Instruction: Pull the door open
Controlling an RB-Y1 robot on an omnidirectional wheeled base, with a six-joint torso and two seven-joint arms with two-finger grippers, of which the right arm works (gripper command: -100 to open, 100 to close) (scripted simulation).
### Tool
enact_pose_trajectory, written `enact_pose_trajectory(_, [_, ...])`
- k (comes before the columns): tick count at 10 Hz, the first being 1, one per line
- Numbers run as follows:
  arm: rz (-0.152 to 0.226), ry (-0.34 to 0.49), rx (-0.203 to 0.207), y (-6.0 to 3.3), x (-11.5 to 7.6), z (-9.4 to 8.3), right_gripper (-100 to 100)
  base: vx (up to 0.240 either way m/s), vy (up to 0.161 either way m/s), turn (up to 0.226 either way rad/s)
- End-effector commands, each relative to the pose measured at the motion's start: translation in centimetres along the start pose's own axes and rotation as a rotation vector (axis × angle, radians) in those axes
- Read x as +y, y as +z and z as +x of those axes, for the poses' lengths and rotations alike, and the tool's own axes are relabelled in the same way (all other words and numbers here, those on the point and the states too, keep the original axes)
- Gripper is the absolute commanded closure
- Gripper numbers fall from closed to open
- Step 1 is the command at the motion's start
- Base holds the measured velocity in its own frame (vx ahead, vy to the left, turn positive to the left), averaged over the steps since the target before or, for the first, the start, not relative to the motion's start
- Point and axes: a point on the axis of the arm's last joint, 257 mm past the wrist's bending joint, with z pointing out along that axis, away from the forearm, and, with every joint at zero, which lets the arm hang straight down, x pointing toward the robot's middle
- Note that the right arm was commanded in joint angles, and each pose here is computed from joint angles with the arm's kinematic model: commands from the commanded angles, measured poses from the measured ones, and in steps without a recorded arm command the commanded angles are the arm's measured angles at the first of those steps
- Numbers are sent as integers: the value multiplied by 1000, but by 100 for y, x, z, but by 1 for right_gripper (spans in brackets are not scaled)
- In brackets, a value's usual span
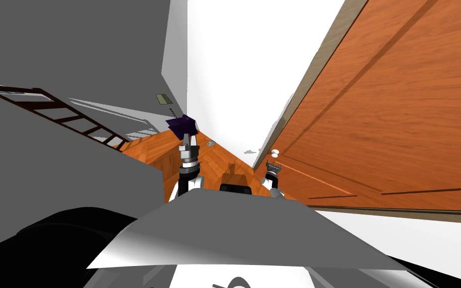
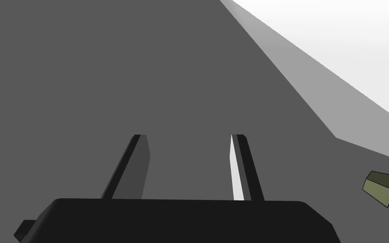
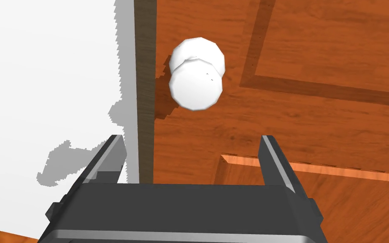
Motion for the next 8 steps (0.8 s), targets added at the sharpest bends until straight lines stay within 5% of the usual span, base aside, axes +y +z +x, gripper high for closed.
enact_pose_trajectory(1, [-4, 50, -2, 0, -30, 4, -100, -43, -8, 17])
enact_pose_trajectory(5, [-8, 112, -6, -8, -75, 6, -100, -44, -2, 18])
enact_pose_trajectory(7, [-19, 116, -6, 17, 233, -58, -100, 171, -7, 46])
enact_pose_trajectory(8, [-19, 116, -6, 17, 233, -58, -100, 182, 5, 14])
